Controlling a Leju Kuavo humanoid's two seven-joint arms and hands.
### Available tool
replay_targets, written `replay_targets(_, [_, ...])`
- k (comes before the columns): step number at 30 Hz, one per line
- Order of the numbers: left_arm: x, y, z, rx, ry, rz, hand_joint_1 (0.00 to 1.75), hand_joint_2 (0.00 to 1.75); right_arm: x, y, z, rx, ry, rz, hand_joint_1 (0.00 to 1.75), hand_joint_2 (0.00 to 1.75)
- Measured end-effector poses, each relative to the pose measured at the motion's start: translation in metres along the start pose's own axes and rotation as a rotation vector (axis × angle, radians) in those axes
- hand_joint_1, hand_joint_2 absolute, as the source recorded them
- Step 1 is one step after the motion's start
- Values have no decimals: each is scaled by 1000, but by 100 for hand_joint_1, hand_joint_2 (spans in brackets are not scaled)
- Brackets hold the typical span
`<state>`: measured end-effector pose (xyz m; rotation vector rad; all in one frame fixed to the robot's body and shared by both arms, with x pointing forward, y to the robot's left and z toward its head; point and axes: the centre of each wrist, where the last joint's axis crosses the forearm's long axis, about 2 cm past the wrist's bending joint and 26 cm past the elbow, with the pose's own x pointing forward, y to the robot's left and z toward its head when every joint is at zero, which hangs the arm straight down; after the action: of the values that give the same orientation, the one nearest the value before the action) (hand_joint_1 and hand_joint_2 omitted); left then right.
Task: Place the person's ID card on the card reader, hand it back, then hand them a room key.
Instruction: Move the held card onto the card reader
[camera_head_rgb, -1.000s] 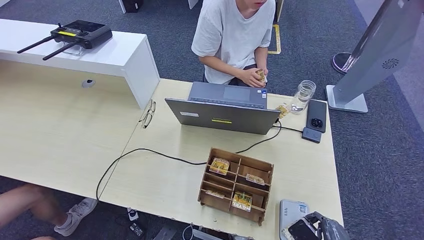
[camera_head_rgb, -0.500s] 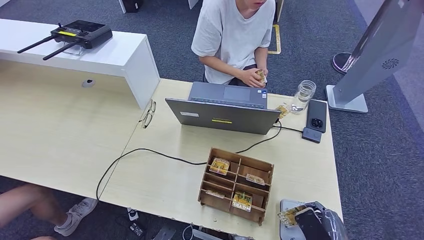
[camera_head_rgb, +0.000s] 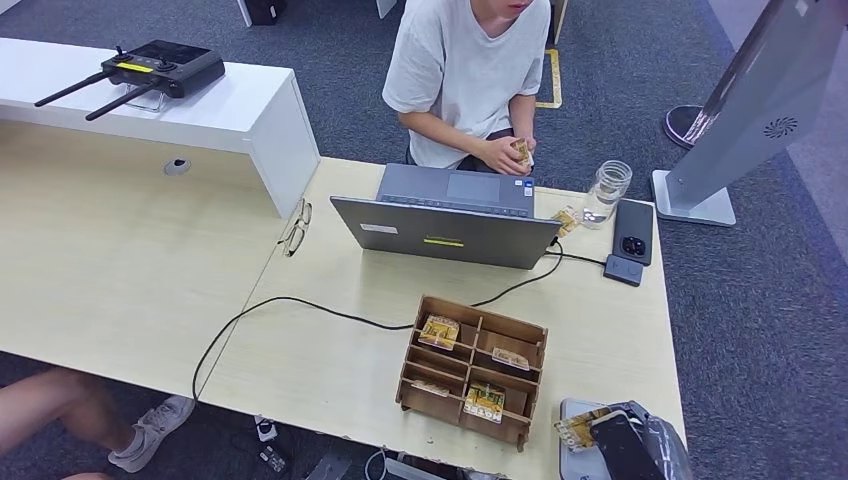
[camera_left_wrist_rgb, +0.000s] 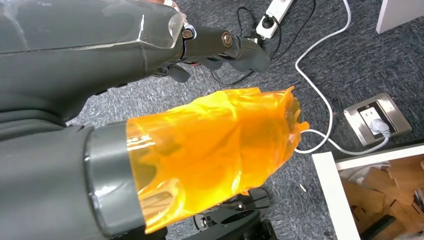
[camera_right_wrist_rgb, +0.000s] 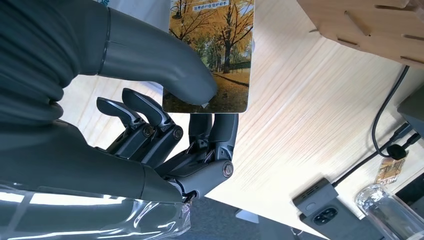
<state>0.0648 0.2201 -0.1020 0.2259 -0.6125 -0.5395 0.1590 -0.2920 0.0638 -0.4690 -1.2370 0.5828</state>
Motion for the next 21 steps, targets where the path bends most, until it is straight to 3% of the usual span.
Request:
replay_targets(8, [0,0,0,-2,-1,-3,0,0,-4,0,-2,0,13,-2,175,175])
replay_targets(21, [1,0,0,-14,2,-15,0,0,-11,7,-3,-26,87,173,175,175])
